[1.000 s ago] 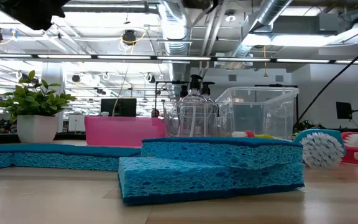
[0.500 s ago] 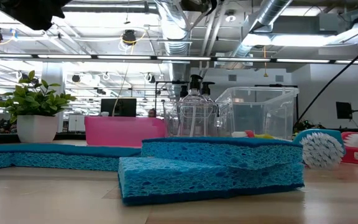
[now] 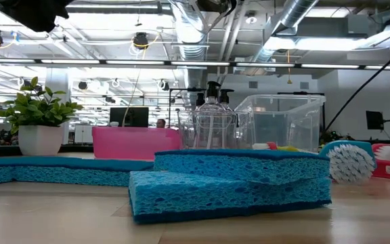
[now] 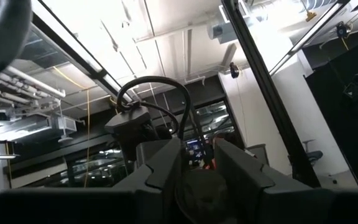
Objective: Pick & Place Kitchen Sink Supplies
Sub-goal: Put the soap dispenser into the left transparent bin
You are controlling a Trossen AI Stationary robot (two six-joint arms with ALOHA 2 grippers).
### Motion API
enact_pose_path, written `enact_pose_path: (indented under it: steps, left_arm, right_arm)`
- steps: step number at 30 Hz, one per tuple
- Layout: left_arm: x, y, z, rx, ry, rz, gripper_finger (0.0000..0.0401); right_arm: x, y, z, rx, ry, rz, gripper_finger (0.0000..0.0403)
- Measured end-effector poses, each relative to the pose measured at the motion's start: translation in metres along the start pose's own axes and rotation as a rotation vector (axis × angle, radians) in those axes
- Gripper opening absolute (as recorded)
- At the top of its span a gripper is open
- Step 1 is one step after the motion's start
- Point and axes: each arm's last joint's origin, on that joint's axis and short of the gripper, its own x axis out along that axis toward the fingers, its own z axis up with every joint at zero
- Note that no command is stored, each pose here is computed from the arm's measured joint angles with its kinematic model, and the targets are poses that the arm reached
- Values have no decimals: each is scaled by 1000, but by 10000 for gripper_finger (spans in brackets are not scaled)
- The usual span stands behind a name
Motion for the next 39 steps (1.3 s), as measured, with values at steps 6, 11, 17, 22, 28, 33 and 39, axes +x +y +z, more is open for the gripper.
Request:
enact_pose_path:
  steps: [6,11,17,22,28,33,39]
  left_arm:
    - [0,0,0,0,2,0,83]
    - [0,0,0,0,4,1,88]
    - [0,0,-3,-2,45,32,87]
    - [0,-1,-6,0,83,34,47]
    - [-1,0,-9,-5,120,63,6]
    - [-1,0,-10,-22,128,64,11]
    - [-1,0,-11,-21,143,77,7]
  right_arm:
    - [0,3,1,-2,0,2,330]
    - [1,6,2,-9,12,-26,356]
    - [1,9,2,-23,31,-87,389]
    - [1,9,0,-47,56,-92,396]
    - [1,10,-2,-41,82,-101,385]
    - [1,10,-4,-16,101,-97,384]
    - [1,11,-6,-12,118,-92,384]
